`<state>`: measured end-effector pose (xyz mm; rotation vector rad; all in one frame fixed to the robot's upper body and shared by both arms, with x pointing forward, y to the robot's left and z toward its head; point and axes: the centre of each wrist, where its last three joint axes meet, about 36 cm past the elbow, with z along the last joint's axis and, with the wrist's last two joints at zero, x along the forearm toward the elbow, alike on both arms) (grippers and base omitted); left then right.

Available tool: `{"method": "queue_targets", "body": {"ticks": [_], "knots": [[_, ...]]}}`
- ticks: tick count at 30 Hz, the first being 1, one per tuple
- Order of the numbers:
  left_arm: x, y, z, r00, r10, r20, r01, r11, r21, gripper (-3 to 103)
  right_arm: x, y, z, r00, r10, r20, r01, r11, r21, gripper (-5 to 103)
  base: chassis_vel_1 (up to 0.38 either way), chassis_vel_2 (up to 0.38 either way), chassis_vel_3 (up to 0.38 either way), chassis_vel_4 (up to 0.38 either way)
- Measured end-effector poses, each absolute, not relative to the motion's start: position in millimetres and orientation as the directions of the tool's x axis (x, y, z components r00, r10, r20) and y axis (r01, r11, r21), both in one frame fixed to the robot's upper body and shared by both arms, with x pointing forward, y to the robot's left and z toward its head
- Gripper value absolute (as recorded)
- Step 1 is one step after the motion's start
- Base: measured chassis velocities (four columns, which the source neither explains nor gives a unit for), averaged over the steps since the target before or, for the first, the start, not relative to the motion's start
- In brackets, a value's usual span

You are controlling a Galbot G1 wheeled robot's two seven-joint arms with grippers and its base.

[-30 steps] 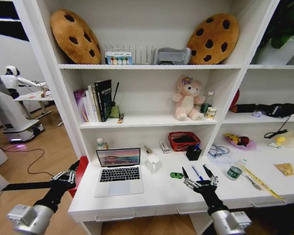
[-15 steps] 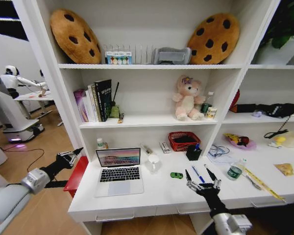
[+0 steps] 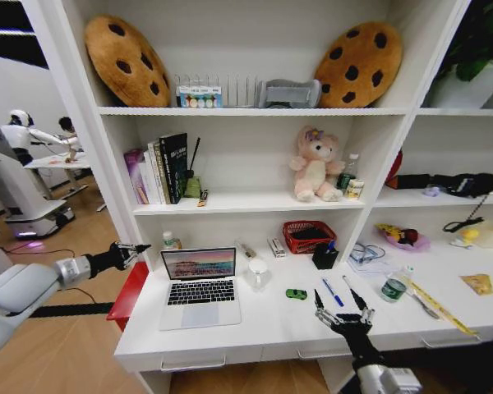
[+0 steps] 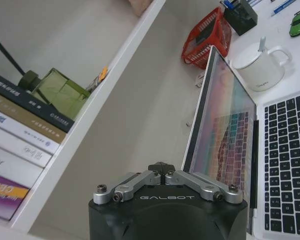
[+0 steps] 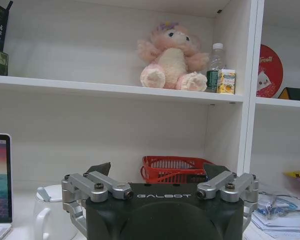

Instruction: Organize the objects on the table.

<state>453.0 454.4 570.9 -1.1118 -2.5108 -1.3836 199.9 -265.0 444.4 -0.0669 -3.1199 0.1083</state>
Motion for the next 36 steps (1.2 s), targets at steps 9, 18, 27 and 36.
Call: {"method": "queue_targets", "body": {"ticks": [9, 18, 27, 36], "knots": [[498, 426, 564, -0.671, 0.624, 0.401, 0.67, 0.278, 0.689, 0, 201, -268, 440, -0.998, 0.053, 0.023, 0.051, 0.996, -0.074, 100, 0.0, 0.0, 0.0, 0.0], [527, 407, 562, -0.572, 0.682, 0.456, 0.73, 0.171, 0.661, 0, 199, -268, 436, -0.997, 0.067, 0.023, 0.066, 0.996, -0.067, 100, 0.0, 0.0, 0.0, 0.0], [514, 412, 569, -0.379, 0.764, 0.522, 0.79, -0.027, 0.613, 0, 198, -266, 434, -0.997, 0.074, 0.022, 0.073, 0.996, -0.057, 100, 0.0, 0.0, 0.0, 0.0], [466, 404, 573, -0.255, 0.732, 0.632, 0.813, -0.192, 0.55, 0, 198, -266, 434, -0.997, 0.073, 0.024, 0.072, 0.996, -0.054, 100, 0.0, 0.0, 0.0, 0.0]]}}
